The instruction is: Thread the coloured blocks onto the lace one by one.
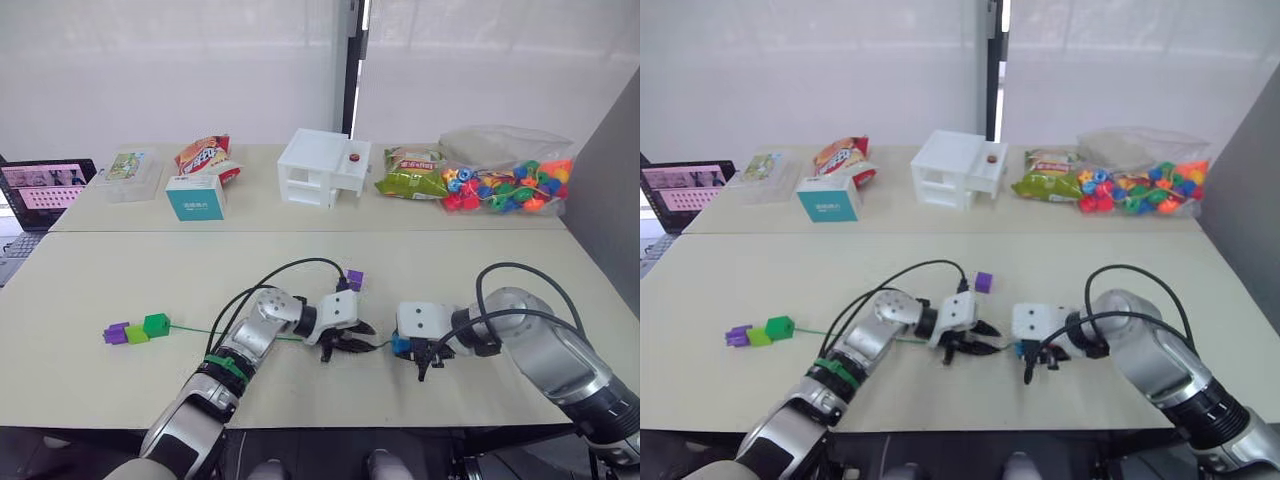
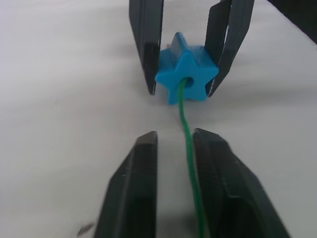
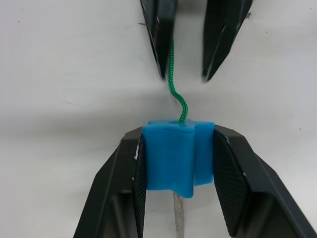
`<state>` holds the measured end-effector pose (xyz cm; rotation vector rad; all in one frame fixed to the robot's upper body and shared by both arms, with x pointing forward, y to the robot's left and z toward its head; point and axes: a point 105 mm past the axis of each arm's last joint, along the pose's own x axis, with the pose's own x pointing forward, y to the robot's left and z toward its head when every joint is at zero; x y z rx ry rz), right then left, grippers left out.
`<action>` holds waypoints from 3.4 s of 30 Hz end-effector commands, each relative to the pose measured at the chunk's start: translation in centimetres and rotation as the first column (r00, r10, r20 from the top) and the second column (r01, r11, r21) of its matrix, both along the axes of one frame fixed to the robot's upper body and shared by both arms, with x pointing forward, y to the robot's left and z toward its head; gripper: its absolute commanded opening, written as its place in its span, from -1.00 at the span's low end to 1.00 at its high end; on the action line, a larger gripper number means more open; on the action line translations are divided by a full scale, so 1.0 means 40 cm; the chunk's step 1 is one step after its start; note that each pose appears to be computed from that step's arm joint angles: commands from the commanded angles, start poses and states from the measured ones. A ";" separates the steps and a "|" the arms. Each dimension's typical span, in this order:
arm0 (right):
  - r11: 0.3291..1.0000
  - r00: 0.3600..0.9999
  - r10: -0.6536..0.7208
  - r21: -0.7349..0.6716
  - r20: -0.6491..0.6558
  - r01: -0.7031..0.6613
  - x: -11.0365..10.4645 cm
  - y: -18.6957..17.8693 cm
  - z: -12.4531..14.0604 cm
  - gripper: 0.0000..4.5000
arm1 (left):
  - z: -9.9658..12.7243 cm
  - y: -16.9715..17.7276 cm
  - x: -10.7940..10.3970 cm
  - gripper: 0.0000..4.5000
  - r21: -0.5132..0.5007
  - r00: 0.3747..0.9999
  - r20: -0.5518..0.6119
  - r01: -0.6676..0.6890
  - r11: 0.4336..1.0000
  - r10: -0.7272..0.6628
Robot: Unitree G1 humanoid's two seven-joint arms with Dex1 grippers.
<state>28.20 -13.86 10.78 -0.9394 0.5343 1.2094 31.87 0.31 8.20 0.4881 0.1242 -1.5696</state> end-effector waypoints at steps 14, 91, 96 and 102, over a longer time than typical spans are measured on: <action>0.956 0.982 -0.126 0.247 -0.138 0.157 -0.049 -0.070 0.155 1.00 | 0.103 -0.091 -0.038 0.99 -0.244 0.999 0.010 0.033 0.969 -0.032; 0.996 0.999 -0.027 0.079 -0.026 0.029 0.006 -0.068 0.009 -1.00 | 0.011 0.731 -0.044 -0.37 0.328 0.852 0.026 -0.502 0.800 0.523; 0.996 1.000 -0.018 0.084 -0.023 0.020 0.010 -0.062 0.008 -1.00 | 0.017 0.816 -0.066 -0.37 0.382 0.808 0.045 -0.557 0.738 0.587; 0.996 1.000 -0.013 0.086 -0.025 0.015 0.013 -0.055 0.002 -1.00 | 0.053 0.875 -0.056 0.55 0.401 0.767 0.106 -0.616 0.678 0.633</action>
